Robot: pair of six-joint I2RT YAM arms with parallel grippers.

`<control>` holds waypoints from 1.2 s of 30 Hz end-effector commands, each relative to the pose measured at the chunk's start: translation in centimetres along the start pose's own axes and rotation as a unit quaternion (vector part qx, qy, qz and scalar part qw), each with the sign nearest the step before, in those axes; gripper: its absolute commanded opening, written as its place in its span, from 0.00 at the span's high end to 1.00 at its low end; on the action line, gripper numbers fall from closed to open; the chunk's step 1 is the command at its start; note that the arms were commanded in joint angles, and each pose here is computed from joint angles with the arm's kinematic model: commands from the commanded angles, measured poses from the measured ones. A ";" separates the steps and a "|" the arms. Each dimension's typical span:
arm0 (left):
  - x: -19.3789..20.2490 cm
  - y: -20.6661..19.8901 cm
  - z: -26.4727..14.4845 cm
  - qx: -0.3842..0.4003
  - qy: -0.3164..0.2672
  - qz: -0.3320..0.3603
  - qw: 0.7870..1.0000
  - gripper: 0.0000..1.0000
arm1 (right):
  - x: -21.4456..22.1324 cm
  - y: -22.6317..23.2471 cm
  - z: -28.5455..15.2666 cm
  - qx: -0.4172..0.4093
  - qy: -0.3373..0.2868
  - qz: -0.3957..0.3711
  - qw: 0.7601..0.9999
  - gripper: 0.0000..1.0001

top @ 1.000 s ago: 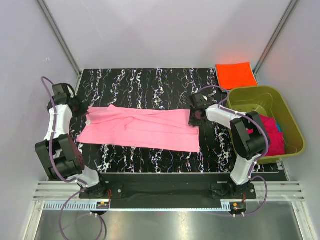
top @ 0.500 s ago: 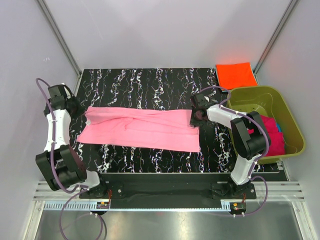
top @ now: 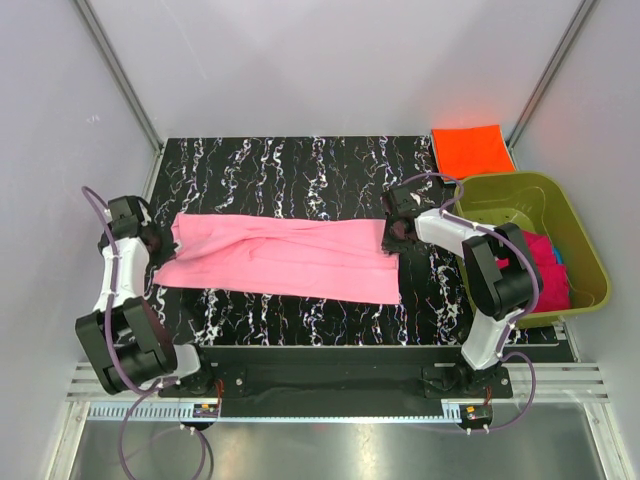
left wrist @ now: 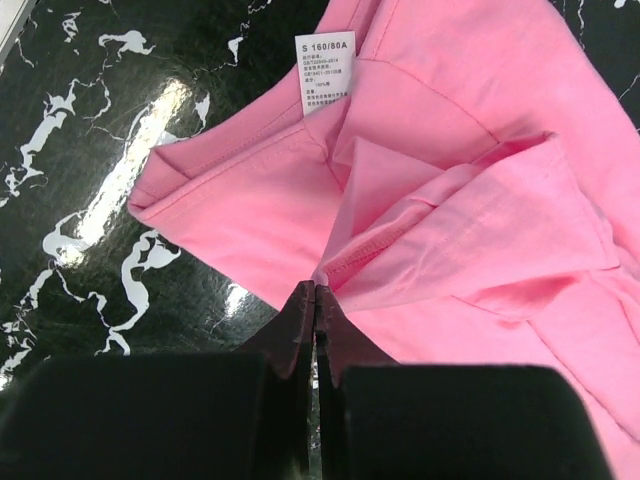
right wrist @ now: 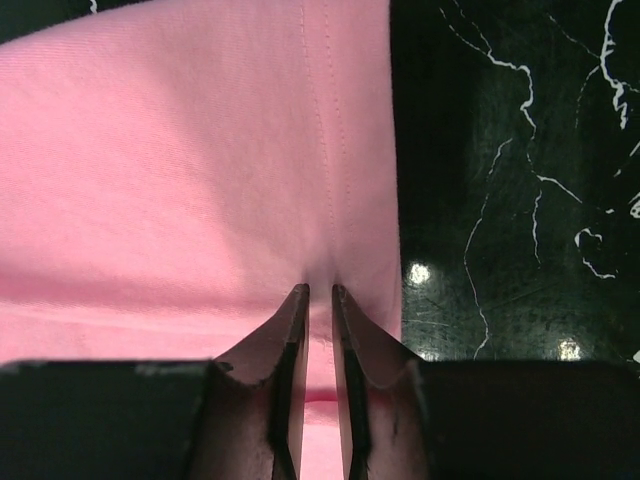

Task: Fold and stack the t-shirts
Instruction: Fold the tshirt

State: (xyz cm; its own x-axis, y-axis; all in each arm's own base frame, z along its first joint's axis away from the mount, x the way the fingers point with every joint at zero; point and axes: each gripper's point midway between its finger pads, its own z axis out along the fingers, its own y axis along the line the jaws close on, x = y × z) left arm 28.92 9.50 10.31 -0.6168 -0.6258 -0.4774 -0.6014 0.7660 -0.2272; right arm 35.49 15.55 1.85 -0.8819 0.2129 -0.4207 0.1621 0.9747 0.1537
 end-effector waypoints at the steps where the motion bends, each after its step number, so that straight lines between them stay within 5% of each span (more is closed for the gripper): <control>1: -1.2 0.4 -0.8 -0.009 -0.040 -0.023 0.999 1.00 | -0.8 -0.6 -1.4 0.012 -0.014 0.016 1.000 0.78; 6: -1.6 0.9 -1.4 -0.022 -0.059 -0.032 0.998 1.00 | -0.9 -1.0 -1.9 0.019 -0.017 0.016 1.000 0.79; 9: -1.8 0.7 -1.5 -0.017 -0.060 -0.030 0.998 1.00 | -1.4 -0.6 -3.1 0.012 -0.023 0.039 0.999 0.68; 17: -1.4 0.4 -1.0 -0.006 -0.050 -0.033 0.998 1.00 | -1.7 -1.9 -4.8 0.035 -0.038 0.106 0.993 0.62; 36: -1.8 -0.4 -0.4 0.011 -0.050 -0.045 0.998 1.00 | -0.1 -2.5 -1.6 0.050 -0.003 0.169 0.984 0.66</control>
State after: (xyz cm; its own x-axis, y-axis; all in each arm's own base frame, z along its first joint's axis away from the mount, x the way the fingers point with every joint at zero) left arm 29.07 9.93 11.15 -0.5343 -0.6724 -0.5123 -0.6486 0.7147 -0.2617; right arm 33.83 12.83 2.55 -0.7948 0.4949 -0.3511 0.4670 0.8684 0.1670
